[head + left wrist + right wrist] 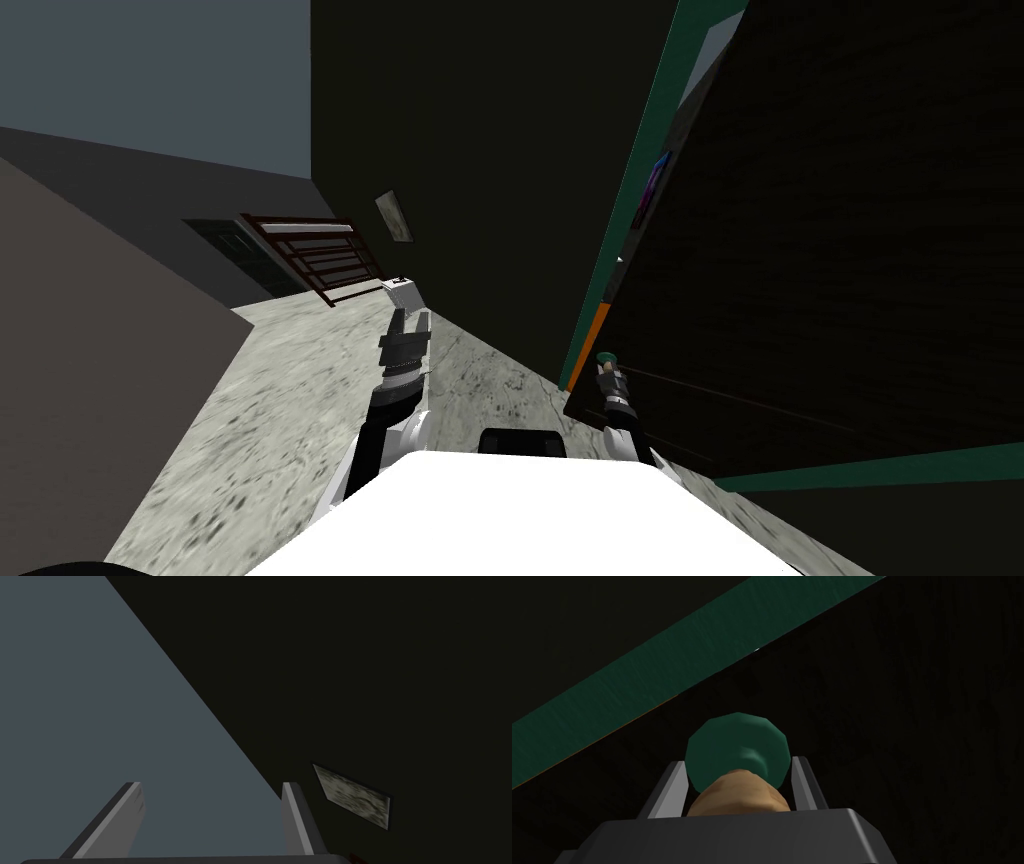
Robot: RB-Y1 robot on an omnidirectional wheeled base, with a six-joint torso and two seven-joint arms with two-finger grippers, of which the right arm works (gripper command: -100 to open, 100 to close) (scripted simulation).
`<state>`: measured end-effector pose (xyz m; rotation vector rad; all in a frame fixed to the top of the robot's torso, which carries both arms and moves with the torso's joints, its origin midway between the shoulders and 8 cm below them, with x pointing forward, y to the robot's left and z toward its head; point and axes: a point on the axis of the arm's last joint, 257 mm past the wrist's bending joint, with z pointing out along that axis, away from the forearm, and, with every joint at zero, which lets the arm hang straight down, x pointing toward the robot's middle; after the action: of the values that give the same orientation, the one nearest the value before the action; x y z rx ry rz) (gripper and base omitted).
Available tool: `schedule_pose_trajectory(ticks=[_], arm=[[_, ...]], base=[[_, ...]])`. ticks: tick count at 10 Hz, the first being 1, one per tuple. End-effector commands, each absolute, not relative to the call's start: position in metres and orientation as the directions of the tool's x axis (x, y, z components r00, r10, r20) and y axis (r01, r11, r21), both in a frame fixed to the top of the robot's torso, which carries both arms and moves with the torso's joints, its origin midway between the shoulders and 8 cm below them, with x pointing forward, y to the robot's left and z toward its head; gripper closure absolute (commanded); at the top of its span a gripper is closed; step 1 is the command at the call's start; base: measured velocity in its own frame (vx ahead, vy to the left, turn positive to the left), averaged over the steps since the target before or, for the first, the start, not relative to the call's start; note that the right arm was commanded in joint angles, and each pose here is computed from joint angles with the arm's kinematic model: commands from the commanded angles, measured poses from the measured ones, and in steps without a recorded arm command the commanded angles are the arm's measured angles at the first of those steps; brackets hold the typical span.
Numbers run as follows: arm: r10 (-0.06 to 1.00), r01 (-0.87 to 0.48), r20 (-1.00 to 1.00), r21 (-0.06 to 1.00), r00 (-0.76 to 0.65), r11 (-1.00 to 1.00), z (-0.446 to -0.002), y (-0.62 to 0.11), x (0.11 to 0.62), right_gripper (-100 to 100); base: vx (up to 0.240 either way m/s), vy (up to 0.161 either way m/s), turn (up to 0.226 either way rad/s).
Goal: Pull the door open
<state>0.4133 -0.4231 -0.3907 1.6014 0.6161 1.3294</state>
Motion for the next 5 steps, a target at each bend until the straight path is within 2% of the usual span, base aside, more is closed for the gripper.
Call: schedule_pose_trajectory(ticks=[1, 5], arm=[[0.804, -0.188, 0.522, 0.853, 0.286, -0.487, -0.3944, -0.4222, 0.4126, 100], [0.753, -0.216, 0.599, 0.8, 0.271, -0.559, -0.3942, -0.4217, 0.4161, 100]], base=[[-0.037, -0.01, 0.037], [-0.045, -0.012, 0.04]])
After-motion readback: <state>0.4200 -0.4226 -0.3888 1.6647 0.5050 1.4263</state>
